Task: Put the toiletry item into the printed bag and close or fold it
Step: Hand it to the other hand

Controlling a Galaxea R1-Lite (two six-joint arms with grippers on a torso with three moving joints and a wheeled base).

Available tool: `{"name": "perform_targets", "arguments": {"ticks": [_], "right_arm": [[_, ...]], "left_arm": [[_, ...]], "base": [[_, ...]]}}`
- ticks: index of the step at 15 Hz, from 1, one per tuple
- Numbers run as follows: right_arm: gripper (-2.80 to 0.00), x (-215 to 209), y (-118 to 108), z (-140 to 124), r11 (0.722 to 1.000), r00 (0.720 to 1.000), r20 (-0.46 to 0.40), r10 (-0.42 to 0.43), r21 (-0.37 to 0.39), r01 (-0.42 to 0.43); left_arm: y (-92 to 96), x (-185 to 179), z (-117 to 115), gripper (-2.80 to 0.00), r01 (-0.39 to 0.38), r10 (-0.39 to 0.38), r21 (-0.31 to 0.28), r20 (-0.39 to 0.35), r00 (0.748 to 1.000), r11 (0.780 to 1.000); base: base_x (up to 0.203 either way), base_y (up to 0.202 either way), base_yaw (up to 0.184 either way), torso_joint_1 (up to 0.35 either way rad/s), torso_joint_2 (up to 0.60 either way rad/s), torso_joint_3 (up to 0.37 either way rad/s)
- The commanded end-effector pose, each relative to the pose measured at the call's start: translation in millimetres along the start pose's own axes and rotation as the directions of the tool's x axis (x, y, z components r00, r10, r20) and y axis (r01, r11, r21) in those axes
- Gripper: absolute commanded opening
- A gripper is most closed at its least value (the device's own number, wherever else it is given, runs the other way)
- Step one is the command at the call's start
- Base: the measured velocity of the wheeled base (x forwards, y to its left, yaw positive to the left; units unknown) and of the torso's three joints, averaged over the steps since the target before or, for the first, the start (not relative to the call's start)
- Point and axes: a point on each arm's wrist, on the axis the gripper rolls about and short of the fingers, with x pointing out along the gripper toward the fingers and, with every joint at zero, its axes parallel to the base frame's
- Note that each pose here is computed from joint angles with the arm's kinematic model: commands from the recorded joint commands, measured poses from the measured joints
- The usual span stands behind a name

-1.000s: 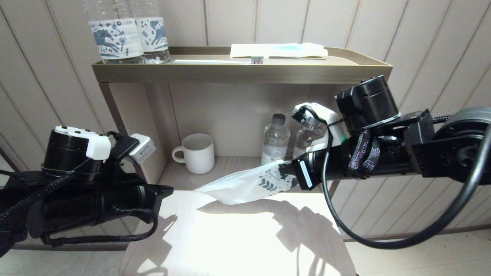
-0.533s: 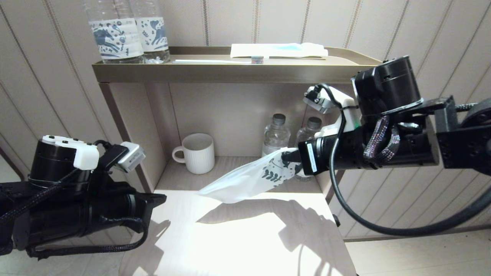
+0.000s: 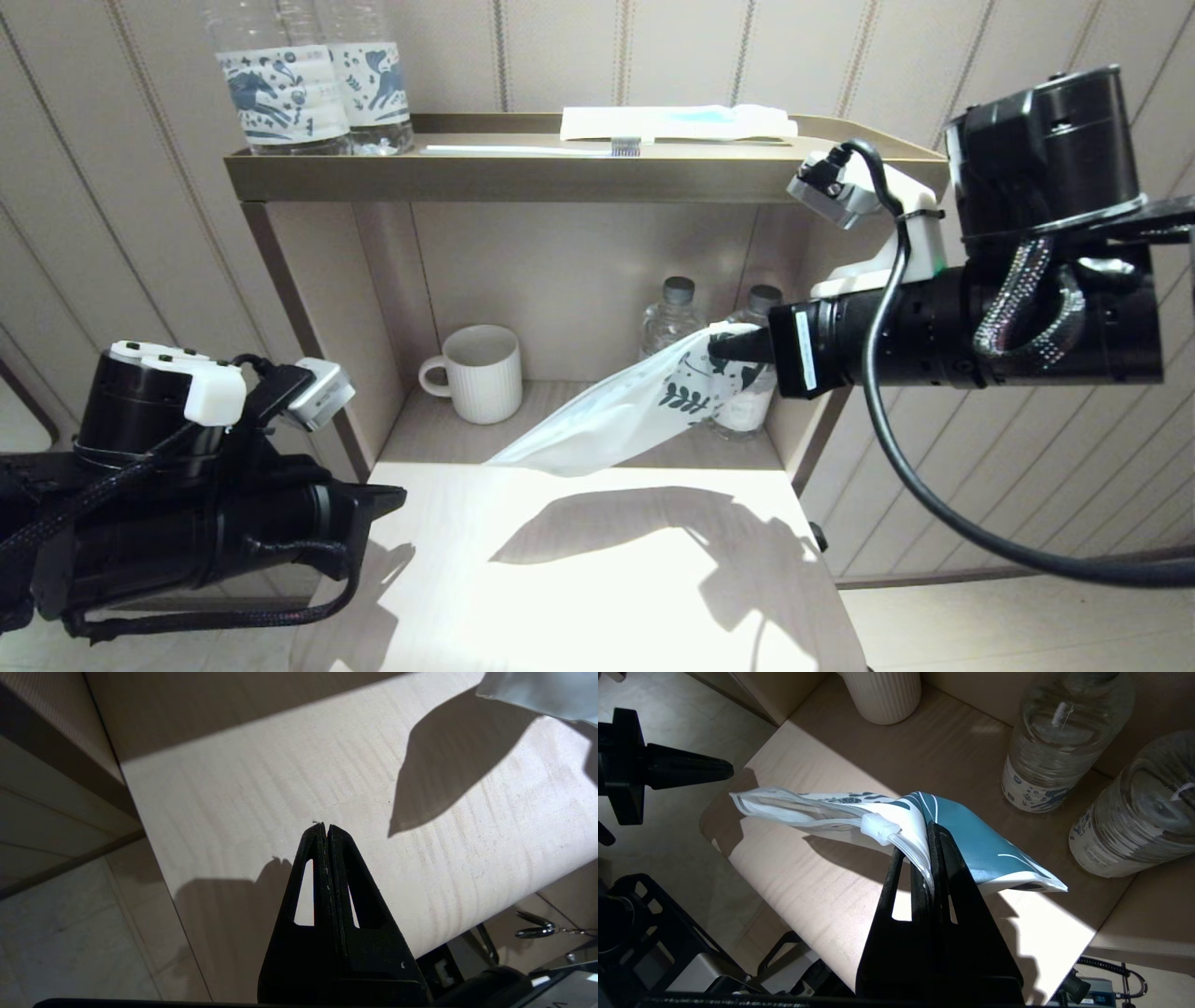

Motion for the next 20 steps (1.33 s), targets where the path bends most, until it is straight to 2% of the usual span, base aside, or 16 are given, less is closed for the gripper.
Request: {"name": "perform_targets", "arguments": {"ticks": [1,3,6,8,10,15,20], "right_arm": [[-2.8,-3,-5,4,1.0,1.0,0.016,-0.014,0.004,0.014],[-2.8,-4,-10,5,1.0,0.999,0.021,-0.027,0.001,0.027],[-2.8,0,-9,2,1.0,1.0,0.002,-0.01,0.0,0.01],[-2.8,1,-9,-3,1.0,1.0,-0.012,-0.012,0.004,0.012],[-2.8,2,-10,-10,1.0,0.999,-0.033,-0.014,0.01,0.014],[-2.8,12,-7,-18,1.0,0.997,-0.073,-0.001,0.01,0.001],[-2.8,6,0,-11,1.0,0.999,-0.048,0.018,0.016,-0.017]], "left_arm": [[0.2,2,2,-2.8,-0.002,0.002,-0.033,-0.002,1.0,0.999],[0.0,7,-1,-2.8,-0.009,0.008,-0.058,-0.027,1.0,0.998],[-4.4,6,-2,-2.8,-0.062,0.061,-0.041,-0.019,0.998,0.997],[-4.2,8,0,-2.8,-0.065,0.064,-0.036,-0.015,0.998,0.997],[-4.3,10,-1,-2.8,-0.051,0.051,-0.038,-0.023,0.998,0.998],[-5.2,17,-9,-2.8,0.045,-0.047,-0.032,-0.072,0.996,0.998],[-9.3,24,-32,-2.8,0.078,-0.08,-0.019,-0.095,0.992,0.997]], "base": [[0.0,0.0,0.0,0.0,0.0,0.0],[0.0,0.0,0.0,0.0,0.0,0.0],[0.0,0.0,0.0,0.0,0.0,0.0],[0.0,0.0,0.0,0.0,0.0,0.0],[0.0,0.0,0.0,0.0,0.0,0.0],[0.0,0.0,0.0,0.0,0.0,0.0],[0.0,0.0,0.0,0.0,0.0,0.0]]}}
